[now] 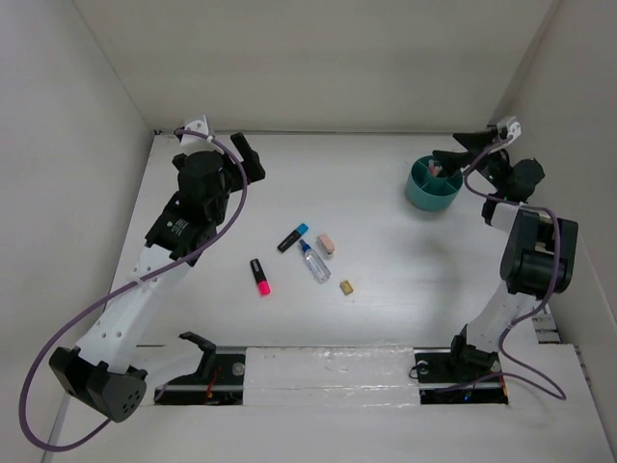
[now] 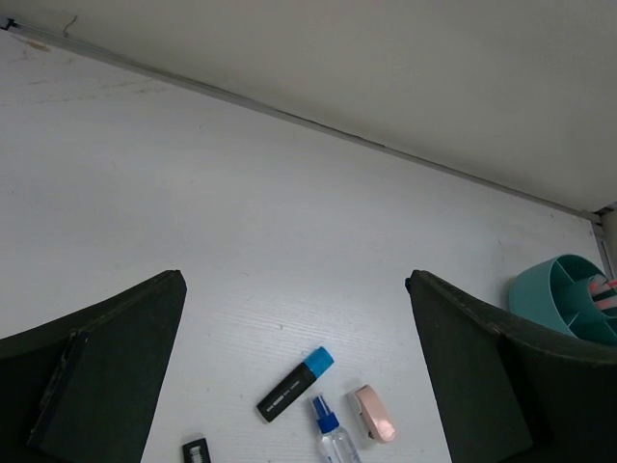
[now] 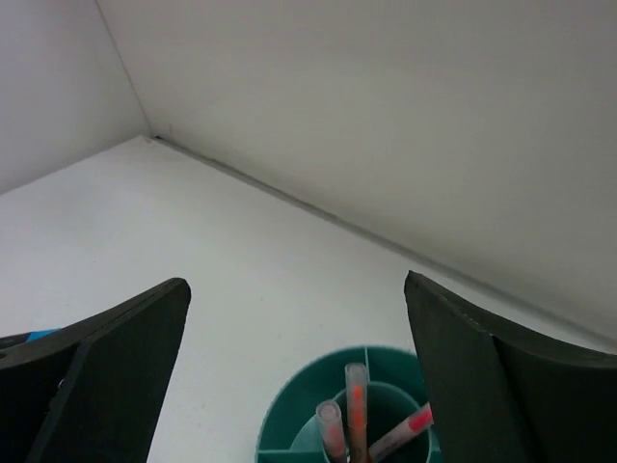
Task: Sort the stationery into containers
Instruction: Place the pen in the storage box, then pick up the stationery from the center of the board, then place the stationery in the storage box.
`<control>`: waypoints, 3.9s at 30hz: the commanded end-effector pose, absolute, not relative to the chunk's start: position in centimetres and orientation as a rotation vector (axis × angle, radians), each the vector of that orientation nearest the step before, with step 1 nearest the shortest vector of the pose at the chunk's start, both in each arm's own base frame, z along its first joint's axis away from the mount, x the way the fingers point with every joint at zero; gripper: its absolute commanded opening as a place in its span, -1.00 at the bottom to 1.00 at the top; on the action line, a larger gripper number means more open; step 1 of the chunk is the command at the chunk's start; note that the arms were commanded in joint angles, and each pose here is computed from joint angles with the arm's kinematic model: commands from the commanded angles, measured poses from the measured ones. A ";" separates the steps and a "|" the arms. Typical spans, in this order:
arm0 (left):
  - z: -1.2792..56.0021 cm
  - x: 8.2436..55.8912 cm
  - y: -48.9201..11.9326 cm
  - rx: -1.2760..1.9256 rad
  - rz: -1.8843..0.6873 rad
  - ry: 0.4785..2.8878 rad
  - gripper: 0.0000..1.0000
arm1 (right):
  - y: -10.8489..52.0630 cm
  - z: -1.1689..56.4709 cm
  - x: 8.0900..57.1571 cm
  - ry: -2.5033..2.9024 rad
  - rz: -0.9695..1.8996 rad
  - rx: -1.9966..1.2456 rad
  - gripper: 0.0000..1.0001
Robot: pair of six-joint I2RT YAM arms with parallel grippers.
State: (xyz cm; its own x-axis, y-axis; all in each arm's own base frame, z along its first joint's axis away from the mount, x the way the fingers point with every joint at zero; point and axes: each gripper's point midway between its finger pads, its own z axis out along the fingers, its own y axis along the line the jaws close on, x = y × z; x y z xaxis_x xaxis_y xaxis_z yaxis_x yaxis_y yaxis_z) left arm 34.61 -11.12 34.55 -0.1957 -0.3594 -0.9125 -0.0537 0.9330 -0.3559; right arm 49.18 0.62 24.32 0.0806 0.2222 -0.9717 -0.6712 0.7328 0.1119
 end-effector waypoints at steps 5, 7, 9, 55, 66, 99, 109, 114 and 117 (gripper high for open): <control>35.7 34.6 -11.2 -0.308 -0.304 1.708 1.00 | 4.3 34.9 44.8 1.156 0.594 -0.517 1.00; 34.5 35.2 -11.5 -0.301 -0.282 1.749 1.00 | 5.8 36.8 45.3 1.196 0.524 -0.441 1.00; 33.4 36.1 -11.6 -0.301 -0.244 1.793 1.00 | 2.1 36.3 46.5 1.428 0.129 -0.122 1.00; 32.9 35.9 -8.9 -0.506 -0.094 1.842 1.00 | 26.5 6.7 20.4 2.373 0.408 -0.601 0.26; 32.9 35.9 -9.0 -0.493 -0.096 1.848 1.00 | 27.2 4.4 22.0 2.391 0.312 -0.614 0.24; 33.0 36.0 -9.0 -0.486 -0.095 1.842 1.00 | 26.8 5.6 25.5 2.379 0.275 -0.584 -1.00; 33.0 36.2 -9.1 -0.479 -0.096 1.835 1.00 | 17.9 19.6 38.6 2.099 0.233 -0.207 -1.00; 32.6 36.2 -9.1 -0.478 -0.090 1.843 1.00 | 11.0 26.1 44.3 1.893 0.205 -0.124 -1.00; 32.7 36.3 -9.3 -0.464 -0.101 1.842 1.00 | 6.6 28.2 47.3 1.817 0.215 -0.066 -1.00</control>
State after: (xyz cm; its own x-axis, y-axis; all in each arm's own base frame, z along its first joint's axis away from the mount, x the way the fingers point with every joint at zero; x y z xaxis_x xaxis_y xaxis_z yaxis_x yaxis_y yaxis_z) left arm 36.29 -9.42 30.42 -0.3036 -0.3510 -0.8858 -0.2855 0.9205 -0.2669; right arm 44.89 7.80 24.19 -0.3831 0.0728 -0.9208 -0.0816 0.9903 0.1123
